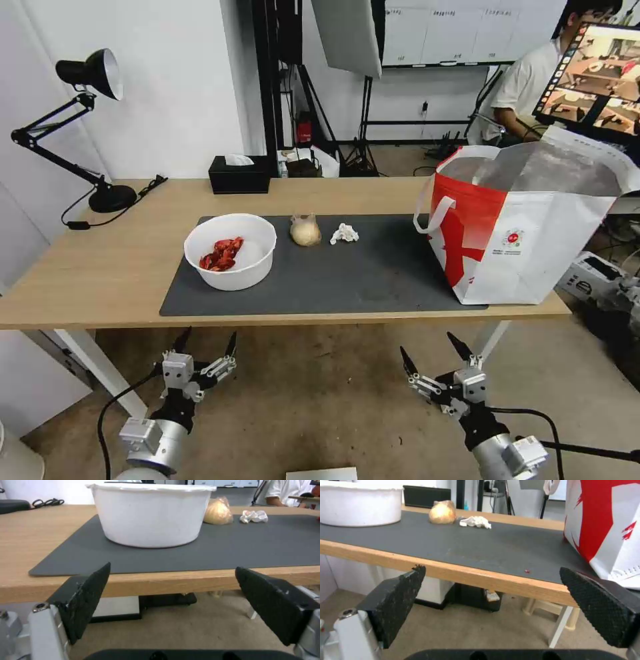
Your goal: Pick up the trash from the table and place it into the takeout bag.
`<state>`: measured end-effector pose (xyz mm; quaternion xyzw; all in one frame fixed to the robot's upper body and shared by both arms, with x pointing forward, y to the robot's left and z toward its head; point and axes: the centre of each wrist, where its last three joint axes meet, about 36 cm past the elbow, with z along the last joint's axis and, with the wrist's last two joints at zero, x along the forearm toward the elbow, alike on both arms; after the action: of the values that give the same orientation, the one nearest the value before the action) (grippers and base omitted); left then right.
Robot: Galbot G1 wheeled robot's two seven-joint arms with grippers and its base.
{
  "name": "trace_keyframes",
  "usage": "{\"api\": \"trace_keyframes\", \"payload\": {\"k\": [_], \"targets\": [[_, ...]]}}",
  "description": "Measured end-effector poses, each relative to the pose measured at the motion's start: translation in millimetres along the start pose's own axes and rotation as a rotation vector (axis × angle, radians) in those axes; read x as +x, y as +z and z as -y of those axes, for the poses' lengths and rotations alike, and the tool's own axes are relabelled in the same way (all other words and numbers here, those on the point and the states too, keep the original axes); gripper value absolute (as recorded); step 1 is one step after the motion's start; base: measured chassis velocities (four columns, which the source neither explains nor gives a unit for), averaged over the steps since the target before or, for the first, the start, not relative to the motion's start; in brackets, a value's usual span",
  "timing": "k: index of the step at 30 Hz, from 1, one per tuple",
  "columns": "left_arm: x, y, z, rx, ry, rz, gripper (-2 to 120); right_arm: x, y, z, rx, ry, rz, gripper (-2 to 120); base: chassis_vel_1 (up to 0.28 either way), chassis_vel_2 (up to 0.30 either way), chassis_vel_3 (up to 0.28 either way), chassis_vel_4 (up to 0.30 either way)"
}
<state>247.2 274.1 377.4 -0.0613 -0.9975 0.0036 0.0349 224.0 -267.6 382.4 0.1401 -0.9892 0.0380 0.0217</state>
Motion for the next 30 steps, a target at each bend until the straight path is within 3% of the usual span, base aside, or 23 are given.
{"api": "trace_keyframes", "payload": {"k": [15, 23, 30], "targets": [[0.4, 1.5, 2.3, 0.004, 0.001, -0.003, 100, -4.6, -8.8, -2.1, -0.010, -0.020, 0.016, 100, 0.000, 0.000, 0.000, 0.000], [0.1, -3.2, 2.0, 0.001, 0.003, 0.010, 100, -42.1, -48.4, 4.5, -0.045, -0.083, 0.045, 100, 0.000, 0.000, 0.000, 0.000], [1.1, -2.1, 9.6, 0.002, 0.002, 0.013, 100, -82.2, -75.0, 23.2, -0.037, -0.154, 0.056, 100, 0.000, 0.000, 0.000, 0.000]]}}
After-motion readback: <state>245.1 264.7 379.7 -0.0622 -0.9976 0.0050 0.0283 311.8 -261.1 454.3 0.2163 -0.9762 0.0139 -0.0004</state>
